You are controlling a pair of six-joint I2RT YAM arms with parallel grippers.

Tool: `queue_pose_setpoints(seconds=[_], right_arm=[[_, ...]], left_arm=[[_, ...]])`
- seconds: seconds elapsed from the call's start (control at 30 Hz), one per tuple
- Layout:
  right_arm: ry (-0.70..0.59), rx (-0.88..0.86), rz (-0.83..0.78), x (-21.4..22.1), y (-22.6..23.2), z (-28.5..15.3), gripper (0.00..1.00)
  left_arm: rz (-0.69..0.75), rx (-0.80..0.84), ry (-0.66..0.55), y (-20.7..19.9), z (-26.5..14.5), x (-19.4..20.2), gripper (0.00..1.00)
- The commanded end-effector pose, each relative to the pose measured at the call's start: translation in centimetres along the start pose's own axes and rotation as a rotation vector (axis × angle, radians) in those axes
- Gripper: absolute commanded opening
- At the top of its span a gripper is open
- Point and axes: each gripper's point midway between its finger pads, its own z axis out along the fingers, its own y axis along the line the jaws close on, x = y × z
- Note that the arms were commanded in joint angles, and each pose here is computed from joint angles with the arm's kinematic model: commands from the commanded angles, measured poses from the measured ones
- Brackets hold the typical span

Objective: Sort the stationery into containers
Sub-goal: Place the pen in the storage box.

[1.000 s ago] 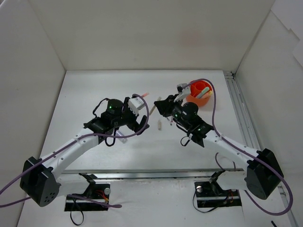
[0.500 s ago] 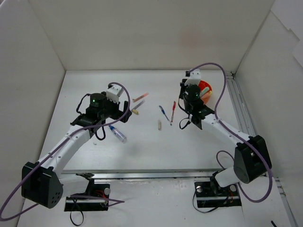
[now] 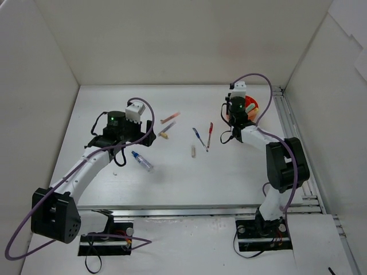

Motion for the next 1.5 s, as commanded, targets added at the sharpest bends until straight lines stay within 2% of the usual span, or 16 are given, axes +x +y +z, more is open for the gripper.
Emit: queue_pose_setpoints(seconds=[0.0,0.17,0.3,0.6,0.7,0.9,0.93,1.0,1.03,1.1,1.13,1.27,1.3,1.4,1.43,1.47], right_arm=[[-0.23,-0.027,0.088,-8.4,-0.1,-0.4,0.0],[-0.308,-0.082,0.139,-12.1,-0.2,-2.8,0.0],[-0.321,-0.034,0.113,-12.9,-1.0,-2.2,0.0],[-0.304,-0.035,0.085,-11.5,-1.1,2.7,0.0],[-0.275,-0.047,0.088,-9.6,-0.6,4.8,0.0],[-0.22,-0.072,0.106,-6.6,0.3,5.5,0.0],[-0.216,-0.064,0.116,-6.5,0.0,5.4,0.13],[-0.209,-0.074,0.159,-6.3,0.1,4.7,0.27],[-0.21,-0.081,0.168,-6.4,0.2,4.4,0.4],[-0.228,-0.095,0.205,-7.5,-0.1,3.1,0.52],[-0.236,-0.122,0.218,-8.0,0.4,2.5,0.63],[-0.26,-0.193,0.289,-9.5,0.5,-0.7,0.81],[-0.293,-0.23,0.302,-11.1,0.5,-2.2,0.98],[-0.316,-0.28,0.347,-12.1,0.5,-5.2,0.98],[-0.317,-0.316,0.356,-12.3,1.0,-6.1,0.98],[-0.293,-0.326,0.379,-11.1,1.1,-6.7,0.98]], left_arm=[[0.012,0.034,-0.073,-0.5,0.0,-3.6,0.99],[0.009,0.055,-0.069,-0.8,0.6,-3.7,0.99],[0.003,0.062,-0.071,-0.8,1.0,-3.9,0.99],[0.03,0.056,-0.075,-0.2,1.6,-5.0,0.99],[0.011,0.047,-0.05,0.4,2.4,-4.8,0.99],[0.003,0.047,-0.027,0.6,3.1,-4.8,0.99],[0.011,0.045,-0.028,0.7,3.3,-5.2,0.99],[0.016,0.043,-0.001,1.0,4.0,-4.9,0.99],[0.029,0.046,-0.008,1.0,4.1,-5.6,0.99],[0.042,0.061,0.023,1.2,5.1,-5.1,0.99],[0.054,0.065,0.012,1.2,5.2,-6.0,1.0],[0.068,0.094,0.07,1.3,6.9,-5.9,0.99],[0.098,0.096,0.096,1.8,7.8,-5.2,0.99],[0.137,0.109,0.116,2.3,9.5,-5.4,1.0],[0.16,0.112,0.096,2.0,9.9,-6.8,0.99],[0.165,0.09,0.11,2.6,10.4,-6.8,0.99]])
